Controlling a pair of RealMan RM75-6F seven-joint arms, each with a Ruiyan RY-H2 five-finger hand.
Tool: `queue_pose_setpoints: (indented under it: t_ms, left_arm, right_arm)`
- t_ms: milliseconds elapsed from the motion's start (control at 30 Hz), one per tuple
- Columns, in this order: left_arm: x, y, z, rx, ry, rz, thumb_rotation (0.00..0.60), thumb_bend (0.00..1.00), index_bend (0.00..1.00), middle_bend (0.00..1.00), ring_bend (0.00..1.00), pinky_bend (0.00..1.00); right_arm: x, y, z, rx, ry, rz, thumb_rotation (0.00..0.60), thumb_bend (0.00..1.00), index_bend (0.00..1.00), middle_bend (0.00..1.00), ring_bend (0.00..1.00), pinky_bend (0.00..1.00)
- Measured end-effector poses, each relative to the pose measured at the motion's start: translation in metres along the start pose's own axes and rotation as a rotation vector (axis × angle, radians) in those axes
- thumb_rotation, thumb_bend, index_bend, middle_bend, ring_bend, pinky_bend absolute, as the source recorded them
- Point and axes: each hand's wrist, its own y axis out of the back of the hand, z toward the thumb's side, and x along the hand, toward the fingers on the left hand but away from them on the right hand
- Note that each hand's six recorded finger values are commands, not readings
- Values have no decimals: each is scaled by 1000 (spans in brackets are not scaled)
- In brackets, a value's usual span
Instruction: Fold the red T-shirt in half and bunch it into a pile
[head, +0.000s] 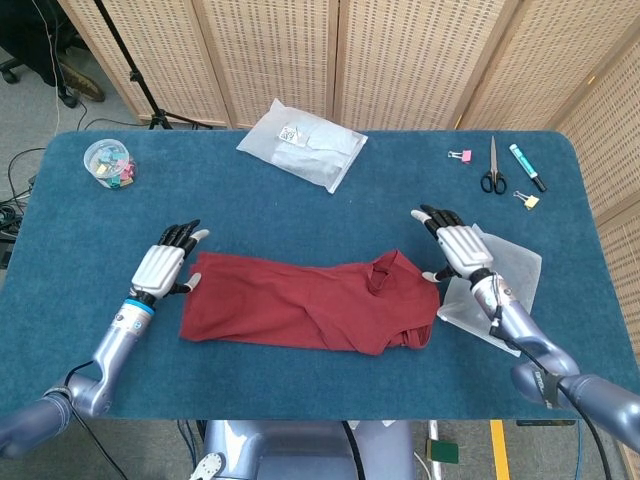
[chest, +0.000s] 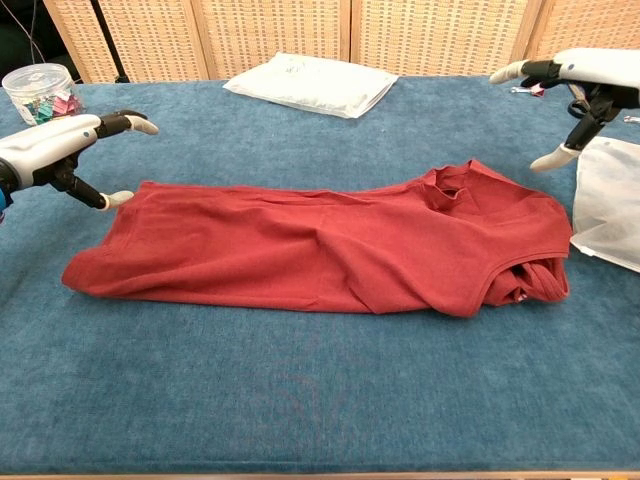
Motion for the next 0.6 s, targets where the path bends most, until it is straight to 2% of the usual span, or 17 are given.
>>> queue_pose_setpoints:
  t_ms: [100, 233, 367, 600]
  left_arm:
    - [-4, 9, -3, -14, 9, 12, 600, 269, 26, 0, 0, 0]
    - [-9, 21, -10, -35, 44, 21, 600, 264, 190, 0, 0, 0]
    - [-13, 32, -20, -39, 101, 17, 600, 264, 228, 0, 0, 0]
    - [-11, 28, -25, -44, 180, -69, 600, 263, 274, 0, 0, 0]
  right_arm:
    - [16, 10, 4, -12, 21, -29, 600, 0, 0, 0, 0, 0]
    - [46, 25, 5, -7, 48, -59, 600, 0, 0, 0, 0, 0]
    - [76, 32, -1, 13, 62, -69, 600, 0, 0, 0, 0, 0]
    - [127, 26, -12, 10, 68, -42, 600, 0, 0, 0, 0, 0]
